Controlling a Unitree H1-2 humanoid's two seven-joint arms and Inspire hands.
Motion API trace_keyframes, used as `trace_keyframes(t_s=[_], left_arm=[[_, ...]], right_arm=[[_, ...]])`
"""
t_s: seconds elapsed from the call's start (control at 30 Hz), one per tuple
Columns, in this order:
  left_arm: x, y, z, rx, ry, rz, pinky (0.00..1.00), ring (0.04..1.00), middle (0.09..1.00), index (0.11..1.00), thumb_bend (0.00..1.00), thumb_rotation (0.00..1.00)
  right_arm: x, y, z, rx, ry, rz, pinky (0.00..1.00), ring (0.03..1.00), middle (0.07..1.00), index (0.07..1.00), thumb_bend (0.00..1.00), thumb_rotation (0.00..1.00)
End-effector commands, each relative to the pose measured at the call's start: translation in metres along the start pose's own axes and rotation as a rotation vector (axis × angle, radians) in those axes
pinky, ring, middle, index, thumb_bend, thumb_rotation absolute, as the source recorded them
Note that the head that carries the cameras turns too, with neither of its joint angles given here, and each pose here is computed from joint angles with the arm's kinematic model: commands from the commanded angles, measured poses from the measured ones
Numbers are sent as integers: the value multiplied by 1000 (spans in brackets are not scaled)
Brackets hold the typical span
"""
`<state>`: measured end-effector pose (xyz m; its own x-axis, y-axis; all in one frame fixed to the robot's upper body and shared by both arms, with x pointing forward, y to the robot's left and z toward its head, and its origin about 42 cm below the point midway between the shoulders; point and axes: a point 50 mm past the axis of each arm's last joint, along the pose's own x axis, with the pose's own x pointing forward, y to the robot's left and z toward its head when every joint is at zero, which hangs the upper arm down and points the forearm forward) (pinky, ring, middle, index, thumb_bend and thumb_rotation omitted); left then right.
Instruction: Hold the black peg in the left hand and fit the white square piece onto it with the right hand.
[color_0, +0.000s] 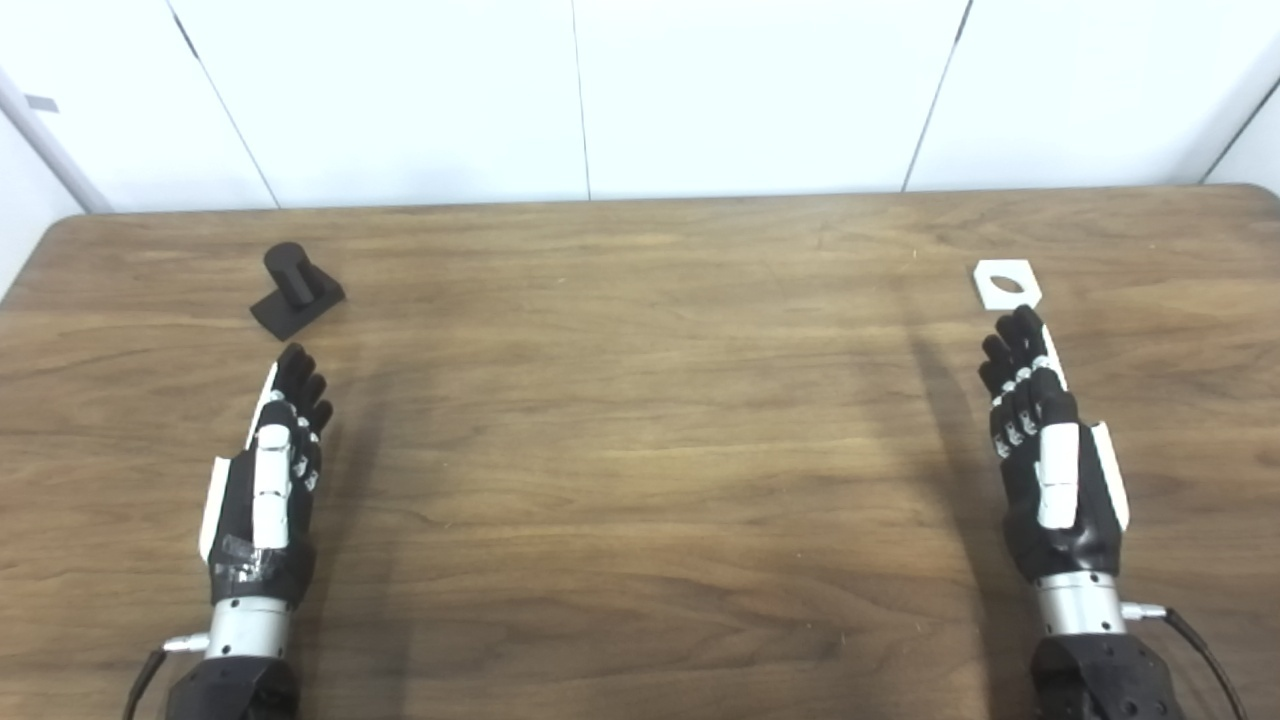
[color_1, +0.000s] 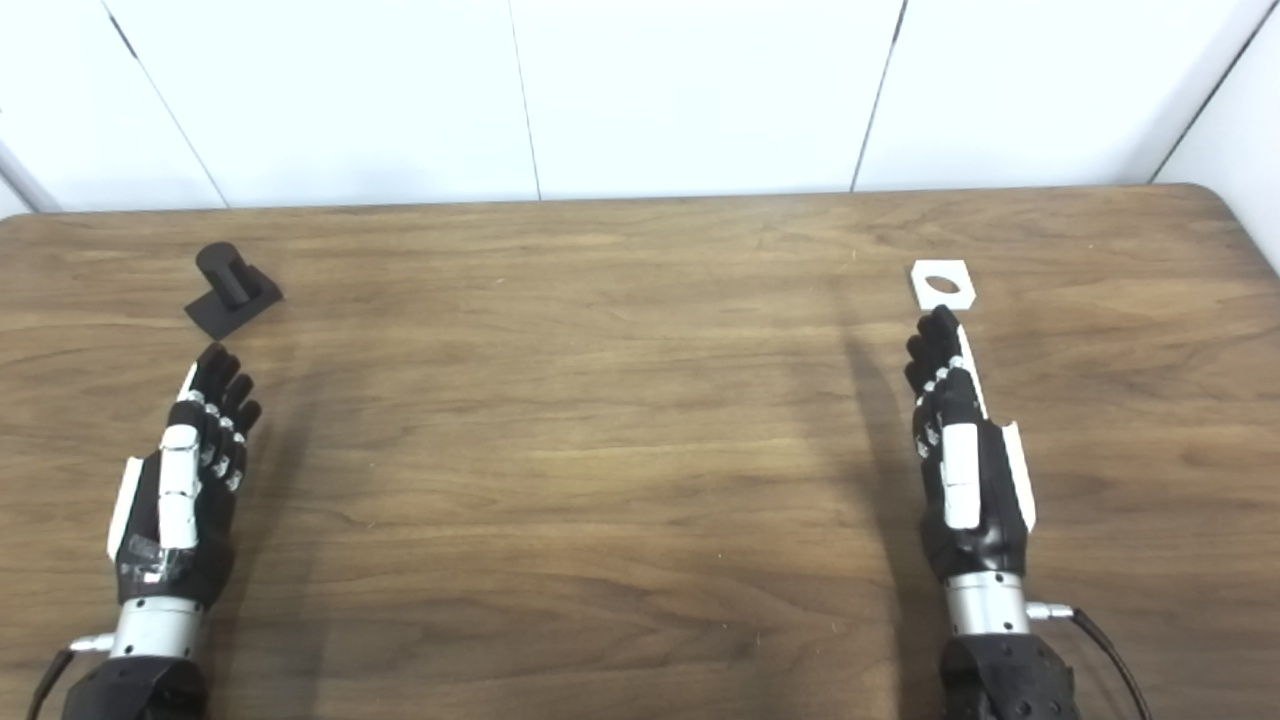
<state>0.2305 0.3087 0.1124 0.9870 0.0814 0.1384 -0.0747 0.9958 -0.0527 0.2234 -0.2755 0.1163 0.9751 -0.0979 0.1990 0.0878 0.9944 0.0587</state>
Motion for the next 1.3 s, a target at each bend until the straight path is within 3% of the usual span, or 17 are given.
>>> trace_keyframes(t_s=[0.0, 0.5, 0.77, 1.03, 1.27], left_arm=[[-5, -7, -4, -25, 7, -12, 1000, 1000, 1000, 1000, 421, 937], [-9, -13, -4, 1, 9, -13, 1000, 988, 998, 988, 417, 930], [-17, -27, -14, -17, 25, -6, 991, 976, 983, 963, 417, 873], [-23, -36, -21, -13, 31, -6, 996, 976, 983, 963, 400, 871], [-25, -37, -25, 1, 34, -2, 1000, 978, 982, 962, 388, 891]], right_arm=[[-25, 2, -24, 32, 117, -16, 1000, 975, 981, 979, 613, 949], [-29, -5, -26, 23, 131, -34, 998, 976, 978, 973, 589, 951], [-36, -21, -32, 1, 134, -17, 1000, 992, 987, 989, 615, 934], [-36, -23, -33, 26, 133, -8, 1000, 989, 988, 985, 565, 953], [-38, -24, -39, 19, 151, -1, 1000, 992, 981, 966, 630, 946]])
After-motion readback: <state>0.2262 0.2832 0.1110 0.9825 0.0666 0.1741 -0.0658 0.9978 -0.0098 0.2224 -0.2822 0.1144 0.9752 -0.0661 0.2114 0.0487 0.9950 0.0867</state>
